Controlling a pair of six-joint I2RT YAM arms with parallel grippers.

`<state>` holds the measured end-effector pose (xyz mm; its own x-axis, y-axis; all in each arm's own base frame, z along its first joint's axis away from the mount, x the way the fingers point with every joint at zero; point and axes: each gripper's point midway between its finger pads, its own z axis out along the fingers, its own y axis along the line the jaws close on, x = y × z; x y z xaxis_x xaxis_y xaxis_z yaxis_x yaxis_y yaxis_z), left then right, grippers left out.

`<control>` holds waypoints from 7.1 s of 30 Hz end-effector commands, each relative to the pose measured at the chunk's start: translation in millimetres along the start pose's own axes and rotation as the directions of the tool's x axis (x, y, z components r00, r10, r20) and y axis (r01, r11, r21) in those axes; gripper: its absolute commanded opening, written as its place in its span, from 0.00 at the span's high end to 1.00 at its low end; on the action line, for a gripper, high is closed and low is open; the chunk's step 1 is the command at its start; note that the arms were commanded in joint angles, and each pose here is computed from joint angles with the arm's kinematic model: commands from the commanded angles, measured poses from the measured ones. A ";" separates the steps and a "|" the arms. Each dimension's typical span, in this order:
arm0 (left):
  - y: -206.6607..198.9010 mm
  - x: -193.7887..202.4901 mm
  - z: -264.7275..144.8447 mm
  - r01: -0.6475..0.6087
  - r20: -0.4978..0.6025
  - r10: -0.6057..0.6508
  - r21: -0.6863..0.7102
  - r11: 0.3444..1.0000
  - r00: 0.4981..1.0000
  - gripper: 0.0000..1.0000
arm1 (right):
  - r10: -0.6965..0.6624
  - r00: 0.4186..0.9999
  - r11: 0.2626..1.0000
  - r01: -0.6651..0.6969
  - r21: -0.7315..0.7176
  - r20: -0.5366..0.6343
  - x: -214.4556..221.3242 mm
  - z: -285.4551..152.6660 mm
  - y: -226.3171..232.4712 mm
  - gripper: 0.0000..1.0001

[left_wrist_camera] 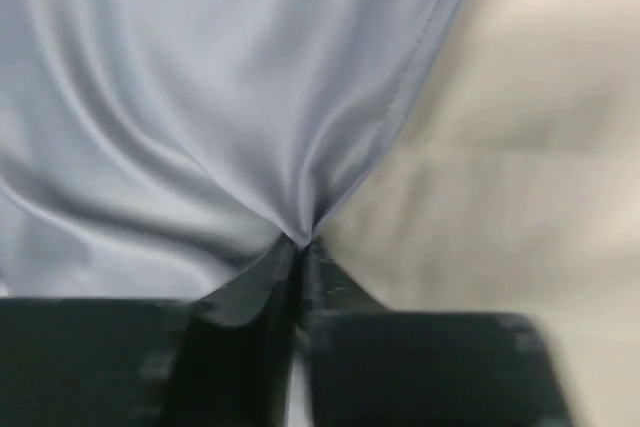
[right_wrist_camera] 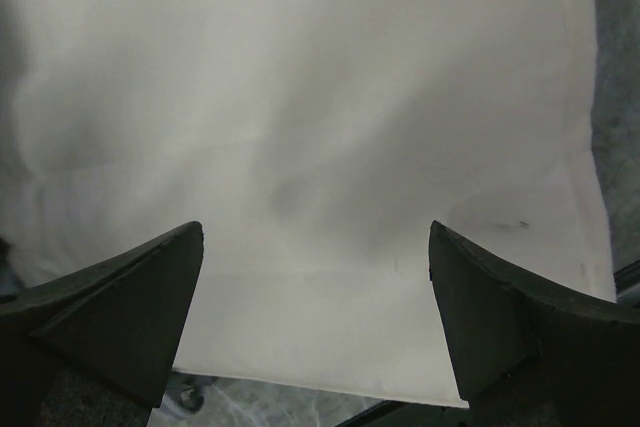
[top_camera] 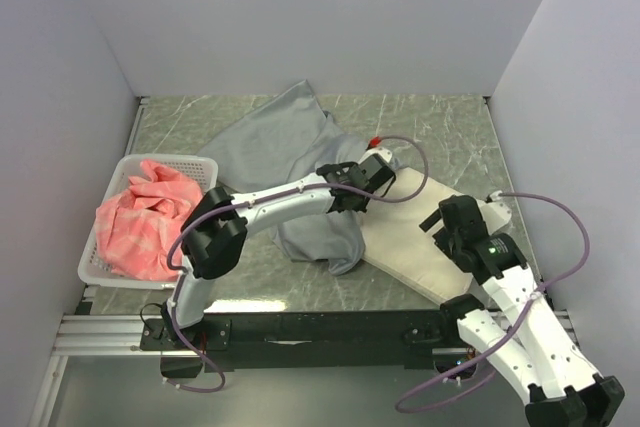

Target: Put the pillow into the pillowcase

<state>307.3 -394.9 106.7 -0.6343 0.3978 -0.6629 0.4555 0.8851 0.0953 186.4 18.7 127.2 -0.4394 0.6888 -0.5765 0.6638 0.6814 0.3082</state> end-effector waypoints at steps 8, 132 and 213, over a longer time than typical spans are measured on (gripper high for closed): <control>-46.5 -82.7 -49.0 -0.042 0.141 -0.005 0.327 0.944 0.990 0.99 | -0.078 0.988 0.992 0.064 -0.111 -0.133 47.3 59.6 36.6 0.43; -52.2 -95.6 41.1 -0.002 0.170 -0.020 0.134 0.991 0.985 0.15 | 0.004 0.999 0.984 -0.012 -0.179 -0.044 17.2 100.9 24.4 0.20; -266.6 -163.4 -219.5 -0.245 0.315 -0.232 0.926 0.288 0.920 0.96 | 0.302 0.951 0.777 -0.289 -0.559 -0.072 7.8 4.8 69.1 1.00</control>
<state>206.4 -626.7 296.5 -0.4958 0.1416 -0.8568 0.8595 0.2211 -0.4609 222.3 27.0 116.0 -0.2555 0.8104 -0.5273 0.4790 0.5798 0.6591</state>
